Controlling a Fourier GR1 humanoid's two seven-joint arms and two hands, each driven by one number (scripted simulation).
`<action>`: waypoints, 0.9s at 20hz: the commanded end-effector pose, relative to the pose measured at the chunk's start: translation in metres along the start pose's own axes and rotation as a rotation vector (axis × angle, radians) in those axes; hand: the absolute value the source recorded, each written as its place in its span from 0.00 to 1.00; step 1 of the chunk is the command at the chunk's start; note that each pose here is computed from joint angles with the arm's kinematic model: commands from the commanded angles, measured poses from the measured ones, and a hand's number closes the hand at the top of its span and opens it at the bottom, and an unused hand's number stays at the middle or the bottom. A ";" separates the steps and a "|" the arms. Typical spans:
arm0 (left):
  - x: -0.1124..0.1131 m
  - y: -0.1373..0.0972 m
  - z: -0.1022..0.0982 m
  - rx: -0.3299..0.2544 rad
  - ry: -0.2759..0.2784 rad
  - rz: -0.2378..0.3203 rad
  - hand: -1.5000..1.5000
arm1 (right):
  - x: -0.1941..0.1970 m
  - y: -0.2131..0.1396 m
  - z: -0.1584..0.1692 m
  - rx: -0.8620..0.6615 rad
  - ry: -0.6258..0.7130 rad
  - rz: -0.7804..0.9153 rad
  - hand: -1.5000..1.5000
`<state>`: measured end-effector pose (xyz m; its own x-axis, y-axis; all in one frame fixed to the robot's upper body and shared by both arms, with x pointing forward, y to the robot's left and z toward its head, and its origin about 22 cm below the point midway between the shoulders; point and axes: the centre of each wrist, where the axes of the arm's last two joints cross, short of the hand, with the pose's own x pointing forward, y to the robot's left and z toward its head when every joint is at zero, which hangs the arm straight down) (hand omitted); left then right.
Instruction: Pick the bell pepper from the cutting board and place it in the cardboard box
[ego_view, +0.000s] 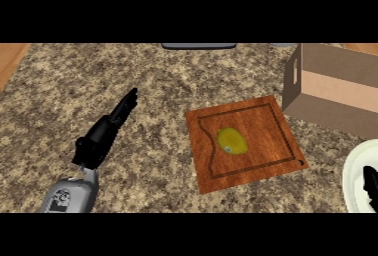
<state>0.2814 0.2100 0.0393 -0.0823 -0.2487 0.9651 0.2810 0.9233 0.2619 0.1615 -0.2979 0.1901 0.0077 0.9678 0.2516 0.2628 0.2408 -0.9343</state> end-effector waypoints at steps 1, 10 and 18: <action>0.004 0.016 -0.010 0.010 -0.009 -0.007 0.50 | 0.016 -0.037 0.018 -0.081 -0.012 -0.118 1.00; -0.006 0.003 0.002 -0.022 0.009 0.014 0.50 | -0.019 -0.070 -0.046 -0.146 0.101 -0.112 1.00; 0.000 0.005 -0.001 -0.002 -0.003 -0.009 0.50 | -0.028 -0.054 -0.095 -0.144 0.143 -0.154 1.00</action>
<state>0.2761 0.2103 0.0367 -0.0885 -0.2489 0.9645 0.2980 0.9173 0.2641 0.2178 -0.3400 0.2636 0.0804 0.9069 0.4136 0.4010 0.3504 -0.8464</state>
